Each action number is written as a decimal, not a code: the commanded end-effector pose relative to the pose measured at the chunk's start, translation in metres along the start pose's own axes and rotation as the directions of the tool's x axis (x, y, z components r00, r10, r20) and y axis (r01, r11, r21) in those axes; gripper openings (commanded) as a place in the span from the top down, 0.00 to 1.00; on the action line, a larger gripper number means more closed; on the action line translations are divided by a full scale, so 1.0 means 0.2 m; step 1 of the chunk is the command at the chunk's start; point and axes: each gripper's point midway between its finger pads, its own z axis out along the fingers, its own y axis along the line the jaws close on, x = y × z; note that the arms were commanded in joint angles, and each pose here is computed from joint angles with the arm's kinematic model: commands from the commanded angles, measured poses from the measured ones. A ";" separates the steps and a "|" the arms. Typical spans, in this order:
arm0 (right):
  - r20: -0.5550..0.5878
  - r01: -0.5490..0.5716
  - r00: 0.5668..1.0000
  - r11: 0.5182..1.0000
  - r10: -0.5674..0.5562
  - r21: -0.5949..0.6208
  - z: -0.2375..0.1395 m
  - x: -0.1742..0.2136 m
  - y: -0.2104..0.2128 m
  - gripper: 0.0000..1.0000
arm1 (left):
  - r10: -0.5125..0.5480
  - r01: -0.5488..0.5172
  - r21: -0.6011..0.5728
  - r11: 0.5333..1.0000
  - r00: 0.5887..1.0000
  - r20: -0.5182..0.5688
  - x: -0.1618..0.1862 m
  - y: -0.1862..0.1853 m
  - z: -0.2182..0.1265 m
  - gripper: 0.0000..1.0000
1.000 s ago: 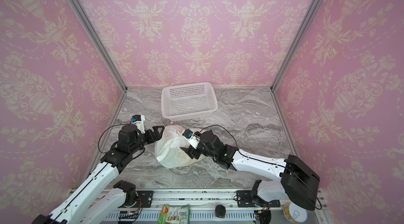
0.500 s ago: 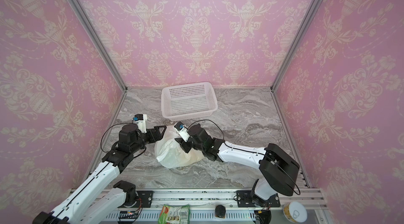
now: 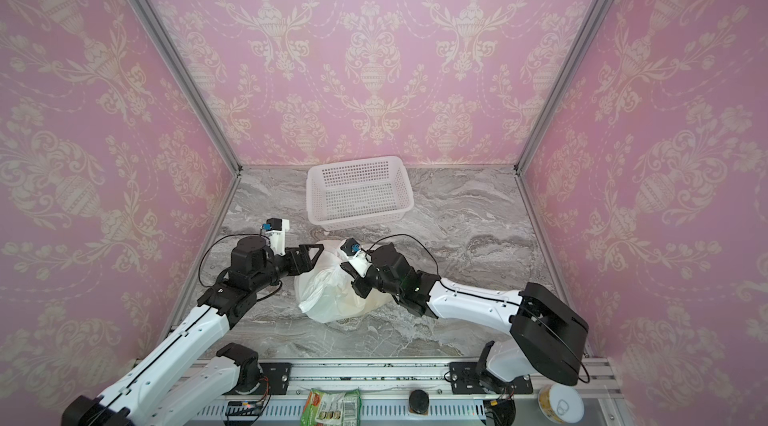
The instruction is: Untie the knot of the plastic bag and take out the fruit
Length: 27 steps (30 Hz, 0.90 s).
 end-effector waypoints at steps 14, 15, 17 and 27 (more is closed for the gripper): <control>0.092 0.073 0.994 0.986 -0.059 -0.151 -0.06 -0.05 0.16 0.96 | -0.007 0.012 0.057 0.998 0.996 -0.085 0.08 -0.06 0.18 0.10; 0.089 0.074 0.994 0.985 -0.061 -0.153 -0.05 -0.05 0.16 0.96 | -0.011 0.017 0.066 0.998 0.996 -0.085 0.08 -0.07 0.18 0.09; 0.083 0.073 0.995 0.986 -0.061 -0.152 -0.04 -0.04 0.16 0.97 | -0.012 0.019 0.081 0.997 0.996 -0.087 0.08 -0.09 0.19 0.07; 0.086 0.071 0.995 0.983 -0.057 -0.170 -0.04 -0.04 0.18 0.98 | 0.003 0.005 0.100 0.995 0.997 -0.083 0.08 -0.11 0.24 0.65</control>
